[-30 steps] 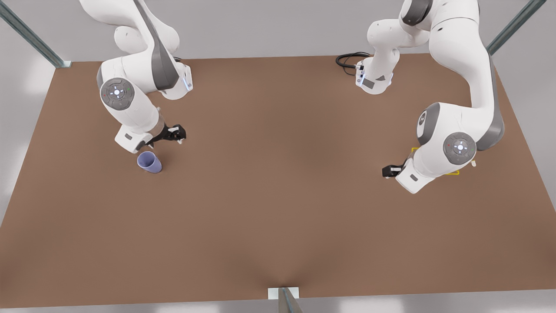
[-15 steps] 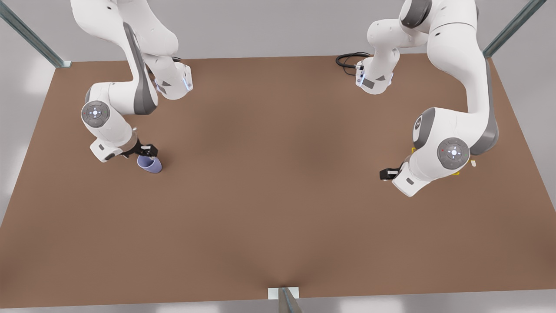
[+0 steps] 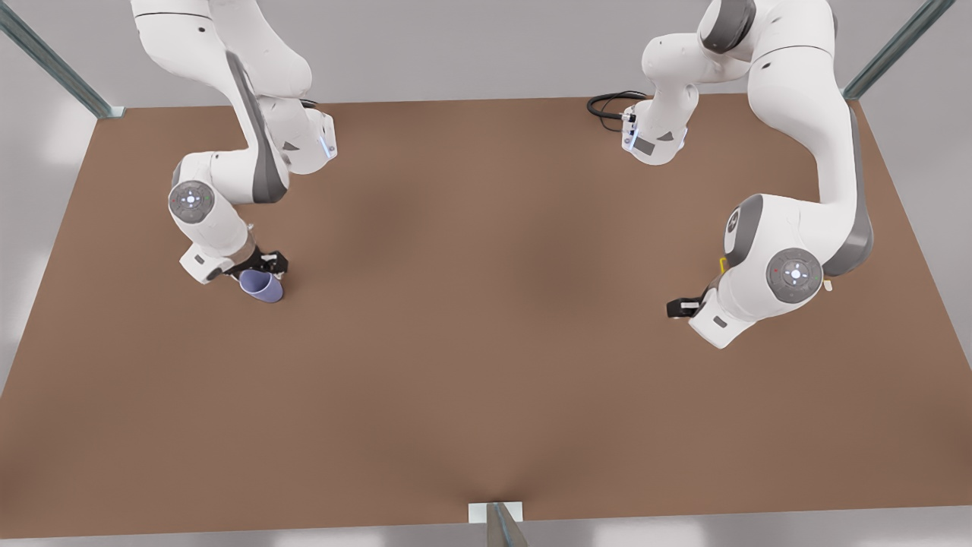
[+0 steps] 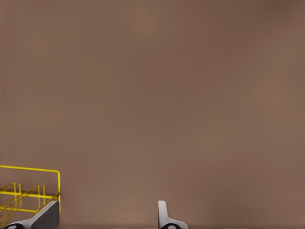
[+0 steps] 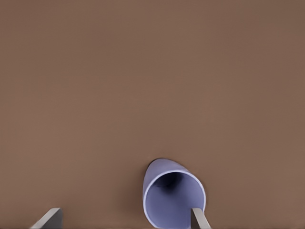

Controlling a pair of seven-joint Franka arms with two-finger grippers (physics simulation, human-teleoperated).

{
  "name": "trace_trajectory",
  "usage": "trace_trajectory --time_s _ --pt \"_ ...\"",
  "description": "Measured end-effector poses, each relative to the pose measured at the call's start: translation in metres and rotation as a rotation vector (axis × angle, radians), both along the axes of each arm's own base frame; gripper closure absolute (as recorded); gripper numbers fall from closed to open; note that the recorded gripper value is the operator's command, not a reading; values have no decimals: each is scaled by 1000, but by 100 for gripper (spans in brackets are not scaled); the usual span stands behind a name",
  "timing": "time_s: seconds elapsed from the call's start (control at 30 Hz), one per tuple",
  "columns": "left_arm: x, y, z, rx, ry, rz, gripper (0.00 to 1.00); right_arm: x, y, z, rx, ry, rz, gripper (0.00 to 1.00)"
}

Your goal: Place the cup on the cup holder

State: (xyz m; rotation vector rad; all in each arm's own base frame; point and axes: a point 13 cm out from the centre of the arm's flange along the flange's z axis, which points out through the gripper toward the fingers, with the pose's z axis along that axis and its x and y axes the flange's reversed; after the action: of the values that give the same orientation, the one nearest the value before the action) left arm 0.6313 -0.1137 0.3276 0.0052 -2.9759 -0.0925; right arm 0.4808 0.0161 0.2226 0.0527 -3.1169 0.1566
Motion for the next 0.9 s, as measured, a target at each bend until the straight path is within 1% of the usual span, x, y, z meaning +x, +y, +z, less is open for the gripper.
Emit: trace_trajectory --time_s 0.13,0.23,0.4,0.5,0.9 --pt "0 0 1 9 -2 -4 0 -4 -20 -20 24 27 -25 0" --pt "0 2 1 12 -3 -1 0 -9 -14 -25 45 32 -22 0" --pt "0 0 2 18 -6 -3 0 -27 28 -38 60 65 70 0" --pt "1 2 1 20 -7 3 0 -33 34 -43 63 76 92 0" --pt "-2 -15 0 22 -8 -2 0 -35 -17 -63 91 108 14 0"
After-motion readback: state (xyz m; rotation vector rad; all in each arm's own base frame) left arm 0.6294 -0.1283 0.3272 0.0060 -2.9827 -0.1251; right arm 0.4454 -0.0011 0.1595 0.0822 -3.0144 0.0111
